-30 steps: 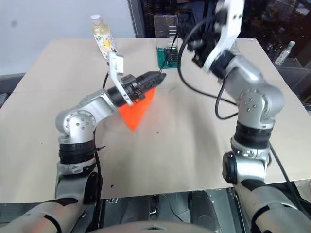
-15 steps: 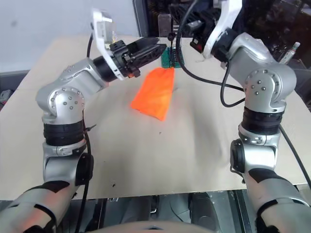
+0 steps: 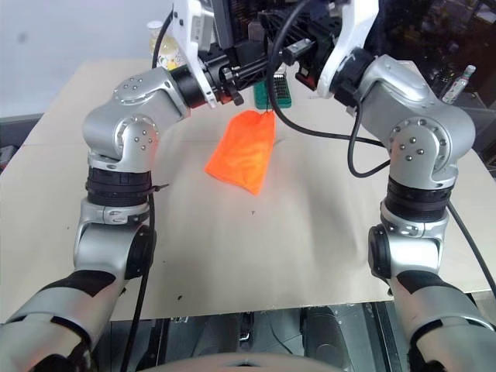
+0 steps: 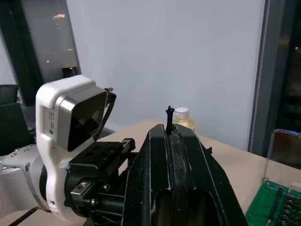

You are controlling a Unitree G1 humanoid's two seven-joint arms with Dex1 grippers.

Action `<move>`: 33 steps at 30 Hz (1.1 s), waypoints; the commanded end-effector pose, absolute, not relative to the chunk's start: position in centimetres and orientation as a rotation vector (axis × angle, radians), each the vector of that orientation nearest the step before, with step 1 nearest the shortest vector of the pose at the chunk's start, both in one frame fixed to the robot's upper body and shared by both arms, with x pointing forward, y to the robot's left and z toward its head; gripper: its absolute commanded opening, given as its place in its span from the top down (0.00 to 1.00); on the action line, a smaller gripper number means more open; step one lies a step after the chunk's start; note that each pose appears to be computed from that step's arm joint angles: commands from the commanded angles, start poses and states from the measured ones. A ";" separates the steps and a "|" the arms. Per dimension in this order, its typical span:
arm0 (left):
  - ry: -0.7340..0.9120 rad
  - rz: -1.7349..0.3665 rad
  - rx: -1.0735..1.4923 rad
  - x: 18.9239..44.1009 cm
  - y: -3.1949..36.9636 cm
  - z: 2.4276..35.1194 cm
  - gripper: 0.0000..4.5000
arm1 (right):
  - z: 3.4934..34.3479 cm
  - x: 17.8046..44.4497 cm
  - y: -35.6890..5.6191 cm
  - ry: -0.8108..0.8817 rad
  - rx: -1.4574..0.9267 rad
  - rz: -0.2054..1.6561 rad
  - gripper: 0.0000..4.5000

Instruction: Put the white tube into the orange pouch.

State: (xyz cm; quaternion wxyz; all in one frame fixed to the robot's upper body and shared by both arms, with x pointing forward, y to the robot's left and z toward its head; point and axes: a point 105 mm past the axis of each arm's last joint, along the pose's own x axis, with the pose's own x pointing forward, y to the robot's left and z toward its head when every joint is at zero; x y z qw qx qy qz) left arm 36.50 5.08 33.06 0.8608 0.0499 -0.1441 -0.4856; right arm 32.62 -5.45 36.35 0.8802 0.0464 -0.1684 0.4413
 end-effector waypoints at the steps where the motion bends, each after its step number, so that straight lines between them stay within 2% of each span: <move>1: -0.417 -1.042 0.120 35.3 4.4 35.8 0.50 | 37.3 31.7 -5.5 -0.406 0.075 0.925 1.00; 2: -0.427 -1.057 0.120 35.1 3.9 35.9 0.50 | 37.1 31.7 -5.4 -0.402 0.067 0.926 1.00; 5: -0.455 -1.086 0.113 34.6 2.3 36.3 0.66 | 36.9 31.7 -5.1 -0.399 0.065 0.933 1.00; 6: -0.458 -1.089 0.108 34.5 2.1 36.4 0.73 | 36.9 31.7 -5.1 -0.399 0.065 0.933 1.00; 8: -0.459 -1.087 0.114 34.5 1.8 36.3 0.96 | 36.9 31.6 -5.1 -0.400 0.065 0.933 1.00; 9: -0.455 -1.083 0.114 34.6 1.6 36.1 0.99 | 36.9 31.6 -5.1 -0.401 0.066 0.935 1.00; 16: -0.385 -1.037 0.107 35.8 1.2 33.4 0.99 | 38.0 31.1 -5.2 -0.438 0.163 0.947 1.00; 22: -0.188 -0.910 0.094 39.3 3.2 25.1 0.99 | 41.3 30.5 -6.7 -0.527 0.322 0.950 1.00; 28: -0.011 -0.818 0.072 40.3 5.5 18.1 0.99 | 43.4 30.3 -8.0 -0.573 0.388 0.929 1.00; 33: -0.016 -0.773 0.061 40.5 6.3 17.8 0.99 | 43.7 30.2 -8.0 -0.577 0.394 0.926 1.00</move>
